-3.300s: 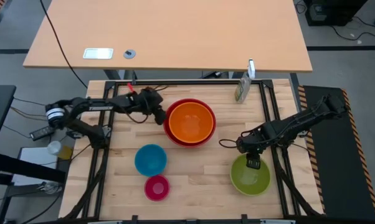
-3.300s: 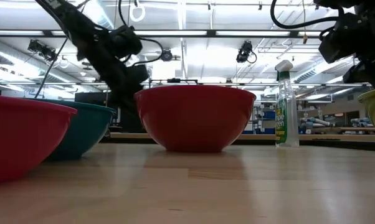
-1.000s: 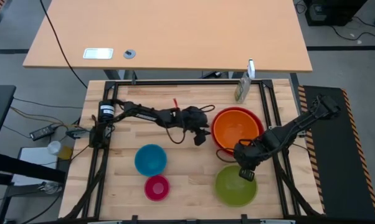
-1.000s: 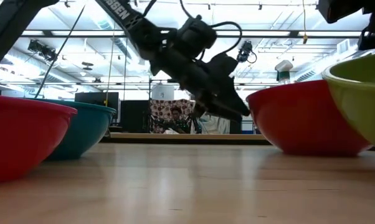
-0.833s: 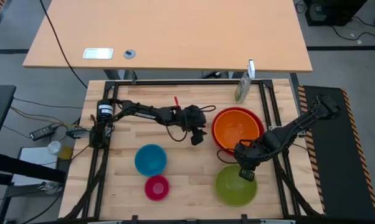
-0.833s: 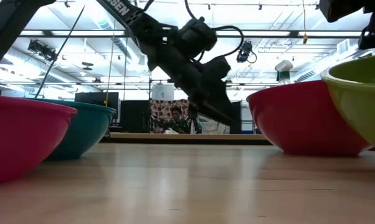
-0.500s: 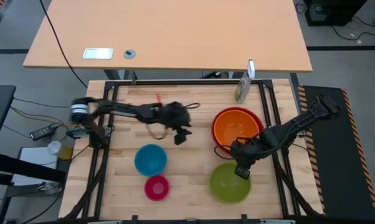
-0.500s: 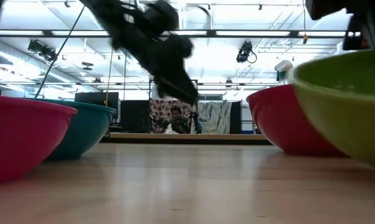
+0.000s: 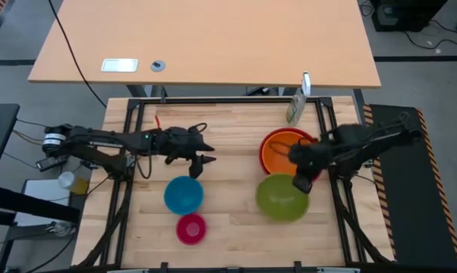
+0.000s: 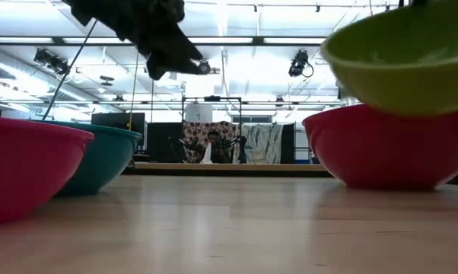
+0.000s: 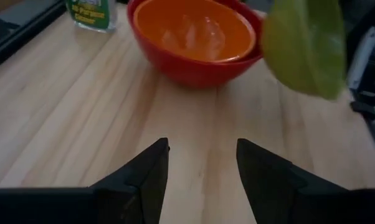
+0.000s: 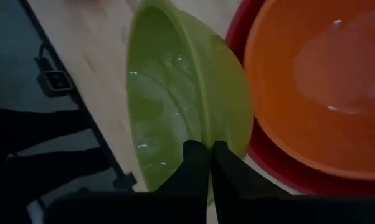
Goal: Nest bowls inside each other
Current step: Stack the green bowl on top of the orange bowl
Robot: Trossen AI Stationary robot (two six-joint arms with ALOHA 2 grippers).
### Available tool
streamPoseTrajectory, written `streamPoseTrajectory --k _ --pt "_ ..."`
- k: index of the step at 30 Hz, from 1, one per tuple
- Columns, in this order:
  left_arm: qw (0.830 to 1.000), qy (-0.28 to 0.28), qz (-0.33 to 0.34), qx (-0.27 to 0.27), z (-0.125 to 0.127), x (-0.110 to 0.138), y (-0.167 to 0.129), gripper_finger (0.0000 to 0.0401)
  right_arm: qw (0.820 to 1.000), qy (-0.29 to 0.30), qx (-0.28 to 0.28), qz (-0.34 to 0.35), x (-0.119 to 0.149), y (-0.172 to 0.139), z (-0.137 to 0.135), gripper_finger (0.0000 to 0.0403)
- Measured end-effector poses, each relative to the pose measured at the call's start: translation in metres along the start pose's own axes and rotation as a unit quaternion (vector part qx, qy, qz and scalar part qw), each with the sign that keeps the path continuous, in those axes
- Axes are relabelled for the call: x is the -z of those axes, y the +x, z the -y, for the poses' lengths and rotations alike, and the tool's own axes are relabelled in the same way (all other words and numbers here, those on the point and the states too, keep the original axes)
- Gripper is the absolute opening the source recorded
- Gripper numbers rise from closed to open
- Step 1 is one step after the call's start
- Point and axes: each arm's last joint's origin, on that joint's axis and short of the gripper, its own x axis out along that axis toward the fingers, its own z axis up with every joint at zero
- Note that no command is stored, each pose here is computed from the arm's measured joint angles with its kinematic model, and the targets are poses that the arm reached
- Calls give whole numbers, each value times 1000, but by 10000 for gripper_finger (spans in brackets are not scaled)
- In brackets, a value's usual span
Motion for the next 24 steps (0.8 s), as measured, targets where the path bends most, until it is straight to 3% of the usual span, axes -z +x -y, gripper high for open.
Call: streamPoseTrajectory --k 4,10,15,21,24 --pt "1000 0 8 13 2 -6 -2 192 1000 19 -6 17 -2 -35 11 10" --pt "1000 -10 -2 26 8 -4 -2 192 986 103 94 93 -6 -58 43 9" --pt "999 -15 -13 46 16 -1 -2 192 975 142 148 80 -16 -40 77 8" --pt "994 -55 -67 73 18 8 -7 192 979 162 118 29 -22 -1 107 9" --pt "992 -67 -63 82 19 5 -14 192 976 179 120 12 -21 6 116 24"
